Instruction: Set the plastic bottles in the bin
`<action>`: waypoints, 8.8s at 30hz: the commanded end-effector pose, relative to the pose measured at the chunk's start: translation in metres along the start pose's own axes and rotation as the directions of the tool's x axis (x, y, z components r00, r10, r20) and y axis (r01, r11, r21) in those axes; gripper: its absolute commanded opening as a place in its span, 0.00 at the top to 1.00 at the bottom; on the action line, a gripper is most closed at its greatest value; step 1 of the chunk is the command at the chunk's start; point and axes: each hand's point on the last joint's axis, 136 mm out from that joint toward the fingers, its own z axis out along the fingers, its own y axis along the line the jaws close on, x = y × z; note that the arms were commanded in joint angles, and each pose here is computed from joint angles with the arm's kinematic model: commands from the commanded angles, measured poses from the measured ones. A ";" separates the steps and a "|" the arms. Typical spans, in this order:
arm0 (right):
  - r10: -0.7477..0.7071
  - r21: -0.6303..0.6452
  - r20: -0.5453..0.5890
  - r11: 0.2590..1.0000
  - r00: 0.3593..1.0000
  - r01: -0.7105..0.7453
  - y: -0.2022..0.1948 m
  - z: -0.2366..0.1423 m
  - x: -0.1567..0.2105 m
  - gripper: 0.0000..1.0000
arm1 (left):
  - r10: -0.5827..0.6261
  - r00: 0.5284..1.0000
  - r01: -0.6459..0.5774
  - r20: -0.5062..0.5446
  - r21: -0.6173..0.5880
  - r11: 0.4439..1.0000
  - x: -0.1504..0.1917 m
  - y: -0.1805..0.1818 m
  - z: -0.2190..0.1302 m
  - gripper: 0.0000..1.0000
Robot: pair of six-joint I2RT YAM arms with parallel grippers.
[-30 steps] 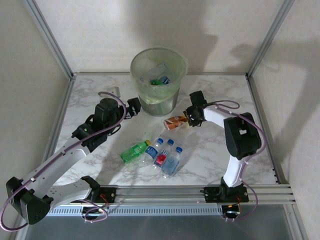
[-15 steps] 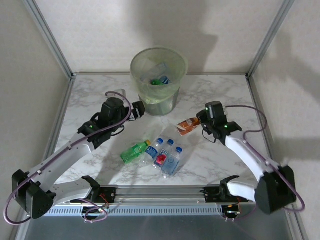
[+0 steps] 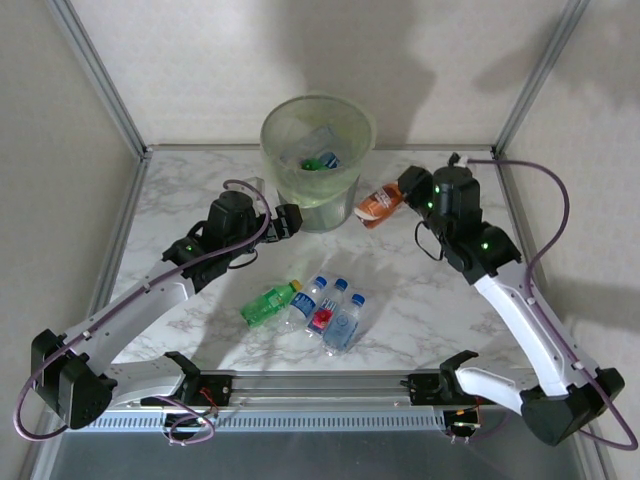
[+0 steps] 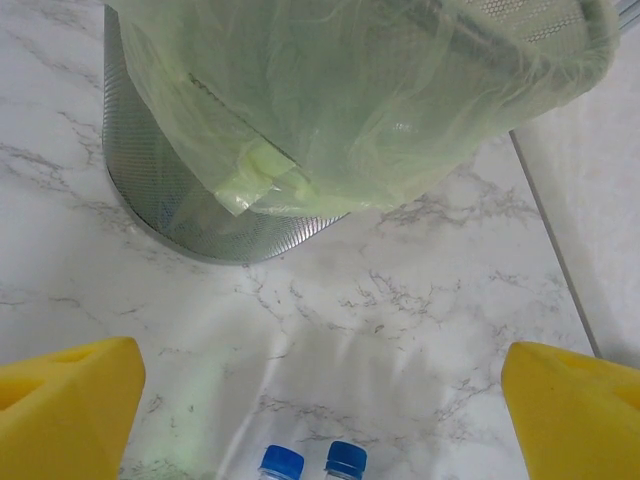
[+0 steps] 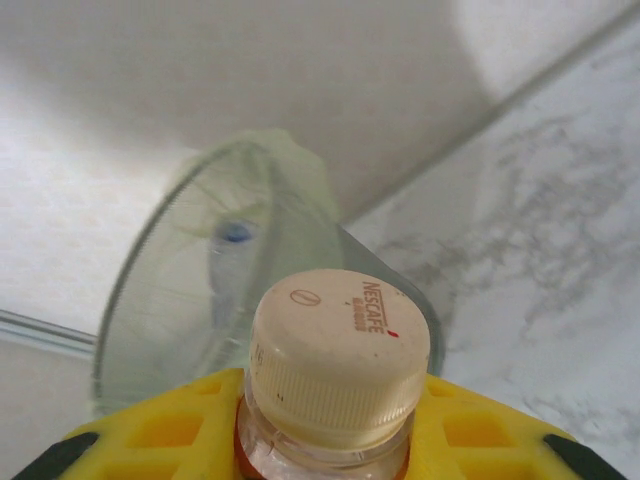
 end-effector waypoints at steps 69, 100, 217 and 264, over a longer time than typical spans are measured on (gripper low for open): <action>-0.236 0.008 -0.287 0.969 0.929 0.249 -0.045 0.003 0.104 0.26 | 0.146 0.845 -0.353 -0.515 -0.330 0.875 0.178 0.091 -0.004 0.07; -0.171 0.046 -0.330 0.979 0.928 0.196 -0.065 0.008 0.127 0.23 | -0.060 0.809 -0.269 -0.585 -0.458 0.847 0.210 0.148 0.006 0.13; -0.120 0.013 -0.261 0.992 0.958 0.128 -0.055 -0.018 0.102 0.27 | 0.032 0.986 -0.047 0.162 0.091 0.995 -0.187 -0.122 0.123 0.11; -0.137 0.047 -0.463 0.983 0.876 0.178 -0.066 -0.004 0.183 0.27 | 0.093 0.747 -0.189 -0.659 -0.076 0.979 0.234 0.057 0.004 0.20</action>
